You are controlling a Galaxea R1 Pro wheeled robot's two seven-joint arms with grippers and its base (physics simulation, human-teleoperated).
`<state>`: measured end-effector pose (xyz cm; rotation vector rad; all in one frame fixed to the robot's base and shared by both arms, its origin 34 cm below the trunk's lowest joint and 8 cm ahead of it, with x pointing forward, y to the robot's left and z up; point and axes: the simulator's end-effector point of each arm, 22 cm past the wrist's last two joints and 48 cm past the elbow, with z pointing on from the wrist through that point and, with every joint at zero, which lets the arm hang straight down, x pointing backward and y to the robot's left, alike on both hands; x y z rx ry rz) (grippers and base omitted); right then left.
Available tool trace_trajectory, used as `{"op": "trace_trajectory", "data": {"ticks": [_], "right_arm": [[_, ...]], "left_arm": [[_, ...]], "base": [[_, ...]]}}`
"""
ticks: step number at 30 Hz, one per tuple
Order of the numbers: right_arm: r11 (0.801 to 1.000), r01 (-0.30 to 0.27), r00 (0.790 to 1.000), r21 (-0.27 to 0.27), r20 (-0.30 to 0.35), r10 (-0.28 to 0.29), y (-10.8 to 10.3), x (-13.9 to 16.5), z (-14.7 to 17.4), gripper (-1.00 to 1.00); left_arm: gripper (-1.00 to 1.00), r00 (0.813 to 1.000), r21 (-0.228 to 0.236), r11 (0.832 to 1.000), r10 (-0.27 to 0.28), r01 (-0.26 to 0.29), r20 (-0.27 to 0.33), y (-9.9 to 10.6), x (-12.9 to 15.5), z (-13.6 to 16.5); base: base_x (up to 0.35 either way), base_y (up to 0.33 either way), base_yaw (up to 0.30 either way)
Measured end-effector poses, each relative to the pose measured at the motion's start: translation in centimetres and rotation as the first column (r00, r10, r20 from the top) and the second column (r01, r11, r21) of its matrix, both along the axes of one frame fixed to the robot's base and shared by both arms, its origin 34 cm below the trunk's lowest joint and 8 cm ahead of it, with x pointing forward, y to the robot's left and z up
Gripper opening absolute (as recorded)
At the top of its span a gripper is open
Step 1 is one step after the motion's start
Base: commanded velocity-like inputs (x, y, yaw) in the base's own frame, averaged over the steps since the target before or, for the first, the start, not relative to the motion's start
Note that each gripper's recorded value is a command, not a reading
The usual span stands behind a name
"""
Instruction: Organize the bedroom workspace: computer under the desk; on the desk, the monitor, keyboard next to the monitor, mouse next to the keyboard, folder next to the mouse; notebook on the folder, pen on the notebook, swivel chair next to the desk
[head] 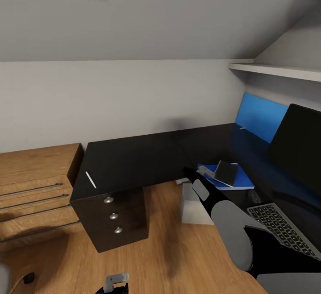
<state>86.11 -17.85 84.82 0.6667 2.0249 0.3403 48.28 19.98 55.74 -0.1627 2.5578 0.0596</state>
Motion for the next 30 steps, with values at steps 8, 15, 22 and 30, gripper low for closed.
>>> {"op": "trace_trajectory", "data": {"ticks": [8,15,22,30], "right_arm": [[1.000,-0.017,1.000,-0.020,0.004,0.018,0.29,0.06,0.15,1.00],[1.000,-0.019,1.000,-0.021,0.008,0.019,0.33,0.11,0.22,1.00],[1.000,-0.019,1.000,-0.021,0.009,0.019,0.34,0.11,0.22,1.00],[1.000,-0.019,1.000,-0.021,0.009,0.019,0.34,0.11,0.21,1.00]], "left_arm": [[1.00,1.000,0.001,1.000,0.000,0.000,0.000,0.03,0.01,0.00],[1.00,1.000,0.000,1.000,0.000,0.000,0.000,0.01,0.00,0.00],[1.00,1.000,0.000,1.000,0.000,0.000,0.000,-0.01,0.00,0.00],[1.00,1.000,-0.001,1.000,0.000,0.000,0.000,-0.02,0.01,0.00]], "base": [[0.000,0.000,0.025],[0.000,0.000,0.139],[0.000,0.000,0.272],[0.000,0.000,0.282]]}}
